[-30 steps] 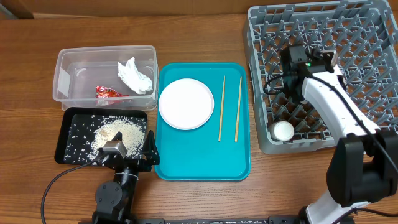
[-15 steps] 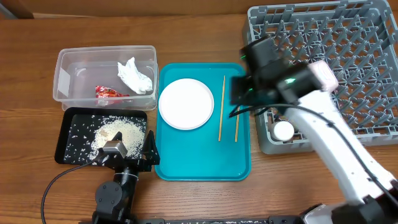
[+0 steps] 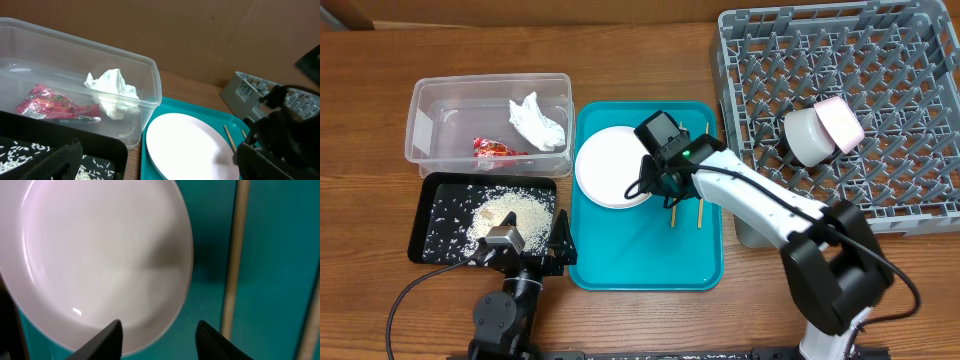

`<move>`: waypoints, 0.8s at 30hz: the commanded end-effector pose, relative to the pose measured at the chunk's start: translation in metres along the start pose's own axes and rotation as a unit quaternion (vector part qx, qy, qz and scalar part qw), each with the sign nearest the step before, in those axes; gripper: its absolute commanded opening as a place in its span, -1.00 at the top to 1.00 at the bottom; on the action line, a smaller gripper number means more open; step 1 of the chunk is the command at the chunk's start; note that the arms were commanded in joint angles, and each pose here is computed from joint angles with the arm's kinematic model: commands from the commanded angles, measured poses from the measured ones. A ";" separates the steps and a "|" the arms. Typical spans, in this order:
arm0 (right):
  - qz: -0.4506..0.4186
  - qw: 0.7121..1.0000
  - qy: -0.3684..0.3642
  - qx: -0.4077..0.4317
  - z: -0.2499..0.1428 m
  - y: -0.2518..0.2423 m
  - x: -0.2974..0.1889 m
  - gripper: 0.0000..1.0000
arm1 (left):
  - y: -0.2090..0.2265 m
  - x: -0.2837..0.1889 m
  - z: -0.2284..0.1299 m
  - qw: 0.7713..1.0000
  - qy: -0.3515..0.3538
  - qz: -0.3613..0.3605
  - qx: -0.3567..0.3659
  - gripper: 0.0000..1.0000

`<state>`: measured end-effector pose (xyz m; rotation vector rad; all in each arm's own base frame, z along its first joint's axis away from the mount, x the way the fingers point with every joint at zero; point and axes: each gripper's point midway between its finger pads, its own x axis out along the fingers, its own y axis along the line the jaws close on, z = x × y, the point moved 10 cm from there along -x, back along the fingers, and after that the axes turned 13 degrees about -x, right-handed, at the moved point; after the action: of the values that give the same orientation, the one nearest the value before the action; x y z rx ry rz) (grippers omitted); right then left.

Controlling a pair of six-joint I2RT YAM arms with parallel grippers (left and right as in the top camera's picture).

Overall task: Sort waste into correct bins and load items into the dishwasher
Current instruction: 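Grasp the white plate edge with the right gripper and lift, then stand the white plate upright in the dish rack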

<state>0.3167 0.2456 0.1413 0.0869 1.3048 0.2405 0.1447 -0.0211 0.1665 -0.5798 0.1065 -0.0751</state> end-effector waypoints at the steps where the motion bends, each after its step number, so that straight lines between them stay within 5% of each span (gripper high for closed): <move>1: -0.002 1.000 0.018 0.025 -0.002 -0.004 0.022 0.18 | 0.001 0.000 -0.001 1.000 -0.003 -0.001 -0.004 -1.00; 4: 0.002 0.999 0.037 0.025 -0.007 -0.002 0.034 0.42 | 0.001 0.000 -0.001 1.000 -0.003 -0.001 -0.004 -1.00; 7: -0.007 0.998 0.049 0.027 -0.011 -0.004 0.037 0.92 | 0.001 0.000 -0.001 1.000 -0.003 -0.001 -0.004 -1.00; 12: -0.038 0.998 0.029 0.036 -0.002 -0.014 0.010 0.92 | 0.001 0.000 -0.001 1.000 -0.003 -0.001 -0.004 -1.00; 18: -0.107 0.987 -0.123 0.011 0.023 -0.030 -0.096 0.92 | 0.002 0.000 -0.001 1.000 -0.003 -0.001 -0.004 -1.00; 24: -0.238 0.912 -0.334 0.004 0.031 -0.064 -0.217 0.92 | 0.002 0.000 -0.001 1.000 -0.003 -0.001 -0.004 -1.00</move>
<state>0.3105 0.1731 0.2787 -0.0242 0.8755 -0.0049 0.1447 -0.0211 0.1665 -0.5798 0.1065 -0.0751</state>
